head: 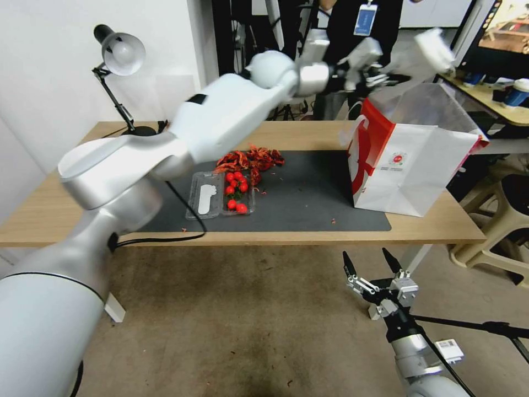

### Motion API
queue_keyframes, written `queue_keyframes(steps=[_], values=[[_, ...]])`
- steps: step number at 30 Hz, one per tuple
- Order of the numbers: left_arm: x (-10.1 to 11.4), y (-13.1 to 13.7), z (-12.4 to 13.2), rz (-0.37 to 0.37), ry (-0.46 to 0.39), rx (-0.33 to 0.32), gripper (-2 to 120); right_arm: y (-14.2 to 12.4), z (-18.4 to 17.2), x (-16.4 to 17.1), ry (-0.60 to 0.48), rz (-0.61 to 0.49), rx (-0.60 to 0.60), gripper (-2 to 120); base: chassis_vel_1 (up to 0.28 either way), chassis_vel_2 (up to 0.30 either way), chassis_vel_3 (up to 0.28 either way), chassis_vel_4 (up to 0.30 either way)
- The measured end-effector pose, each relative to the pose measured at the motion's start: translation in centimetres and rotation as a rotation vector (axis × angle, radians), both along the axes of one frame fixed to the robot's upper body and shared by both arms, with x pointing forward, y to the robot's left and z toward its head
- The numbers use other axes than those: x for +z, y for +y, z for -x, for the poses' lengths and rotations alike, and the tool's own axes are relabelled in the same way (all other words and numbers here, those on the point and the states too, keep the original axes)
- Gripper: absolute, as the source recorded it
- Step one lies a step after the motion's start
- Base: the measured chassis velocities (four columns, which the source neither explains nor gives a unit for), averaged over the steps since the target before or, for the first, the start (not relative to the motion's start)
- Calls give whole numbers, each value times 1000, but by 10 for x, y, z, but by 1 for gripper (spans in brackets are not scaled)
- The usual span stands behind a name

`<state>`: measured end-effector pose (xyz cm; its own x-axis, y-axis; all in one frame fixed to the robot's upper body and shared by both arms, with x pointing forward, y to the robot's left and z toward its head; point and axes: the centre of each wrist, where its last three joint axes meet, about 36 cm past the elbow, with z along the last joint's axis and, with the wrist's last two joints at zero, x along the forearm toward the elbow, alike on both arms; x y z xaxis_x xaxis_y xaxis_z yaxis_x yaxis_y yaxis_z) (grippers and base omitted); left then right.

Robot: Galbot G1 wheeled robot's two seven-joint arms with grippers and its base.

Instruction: Pick up the trash from the table and place it into the takeout bag.

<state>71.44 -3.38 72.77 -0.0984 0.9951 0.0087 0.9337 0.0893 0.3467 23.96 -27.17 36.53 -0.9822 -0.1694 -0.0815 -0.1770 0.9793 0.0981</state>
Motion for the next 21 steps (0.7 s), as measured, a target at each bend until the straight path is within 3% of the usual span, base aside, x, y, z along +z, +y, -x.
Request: queue_keyframes(steps=[5,12,21], values=[[0,-11,-2,-3,6,6,0,-1,1,0,-2,-2,-4,100,0,0,0,0],[-23,0,-14,-65,11,76,0,-1,4,-1,-7,-7,-8,100,0,0,0,0],[-40,-4,-12,-121,5,72,0,-4,6,-3,-10,-10,-15,100,0,0,0,0]])
